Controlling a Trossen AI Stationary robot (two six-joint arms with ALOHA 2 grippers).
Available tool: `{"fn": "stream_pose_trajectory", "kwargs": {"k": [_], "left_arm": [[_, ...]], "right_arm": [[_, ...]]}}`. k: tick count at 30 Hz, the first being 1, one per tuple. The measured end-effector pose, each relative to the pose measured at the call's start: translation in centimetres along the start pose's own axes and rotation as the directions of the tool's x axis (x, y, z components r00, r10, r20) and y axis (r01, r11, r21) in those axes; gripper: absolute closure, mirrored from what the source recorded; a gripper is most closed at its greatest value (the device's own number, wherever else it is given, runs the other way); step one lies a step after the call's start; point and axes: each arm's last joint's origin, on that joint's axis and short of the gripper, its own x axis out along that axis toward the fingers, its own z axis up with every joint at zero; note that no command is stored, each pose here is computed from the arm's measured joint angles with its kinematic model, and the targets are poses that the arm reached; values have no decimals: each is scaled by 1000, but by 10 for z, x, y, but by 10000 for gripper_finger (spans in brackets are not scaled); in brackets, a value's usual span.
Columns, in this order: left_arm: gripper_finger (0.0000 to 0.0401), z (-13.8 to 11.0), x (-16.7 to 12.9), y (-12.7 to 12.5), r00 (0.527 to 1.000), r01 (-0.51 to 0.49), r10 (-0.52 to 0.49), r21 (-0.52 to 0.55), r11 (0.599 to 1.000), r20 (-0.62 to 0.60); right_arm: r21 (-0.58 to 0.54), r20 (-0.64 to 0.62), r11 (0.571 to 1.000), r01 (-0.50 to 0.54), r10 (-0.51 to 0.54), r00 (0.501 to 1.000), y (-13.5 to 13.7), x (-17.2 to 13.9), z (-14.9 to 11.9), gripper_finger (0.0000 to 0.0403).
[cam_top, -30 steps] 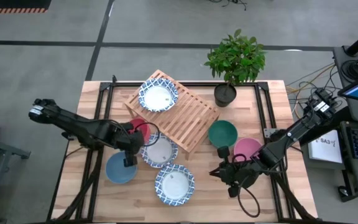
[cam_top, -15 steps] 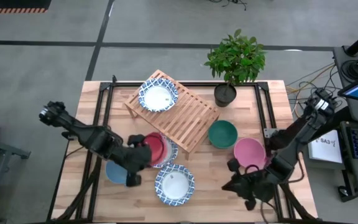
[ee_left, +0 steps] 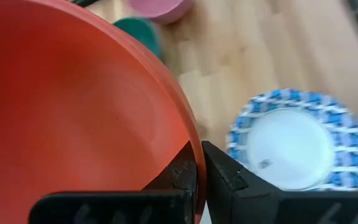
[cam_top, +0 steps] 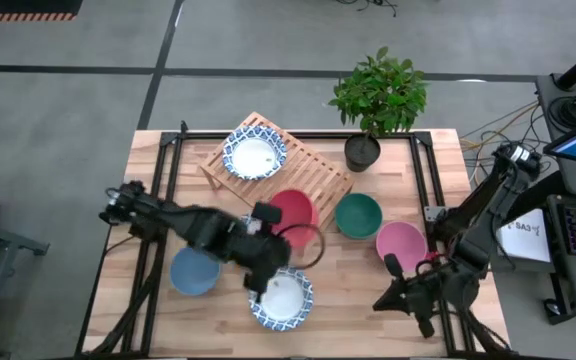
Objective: Place and stack bowls onto a shelf
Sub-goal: Put the red bowl on the shelf
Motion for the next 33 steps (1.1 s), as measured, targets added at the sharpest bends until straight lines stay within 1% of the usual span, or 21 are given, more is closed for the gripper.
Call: {"fn": "stream_pose_trajectory", "kwargs": {"k": [2, 6, 9, 13, 15, 17, 20, 27, 33], "left_arm": [[401, 5, 6, 13, 999, -20, 21, 6, 1000, -30], [401, 13, 20, 40, 995, -54, 55, 10, 998, -88], [401, 15, 33, 57, 989, -46, 46, 5, 999, -140], [401, 9, 53, 72, 979, -38, 36, -7, 999, -200], [401, 6, 58, 78, 972, -44, 39, -17, 999, -231], [401, 3, 63, 83, 966, -49, 40, -29, 998, -257], [401, 2, 68, 88, 964, -55, 43, -37, 998, -264], [400, 2, 68, 89, 964, -56, 44, -36, 998, -263], [387, 3, 69, 89, 967, -61, 46, -52, 997, -252]], "right_arm": [[1, 2, 1000, 1, -1, 1000, -2, -4, -7, 394], [20, 26, 1000, 3, -3, 1000, -6, -13, -9, 394], [29, 38, 1000, 3, -4, 999, -8, -16, -10, 394], [32, 34, 999, 3, -4, 999, -8, -16, -11, 394], [30, 29, 1000, 2, -3, 1000, -7, -15, -12, 394], [27, 19, 1000, 1, -2, 1000, -6, -13, -13, 394], [28, 20, 1000, 2, -3, 1000, -6, -13, -13, 394], [28, 20, 1000, 2, -3, 1000, -6, -13, -13, 394], [28, 19, 1000, 2, -2, 1000, -6, -13, -13, 394]]}}
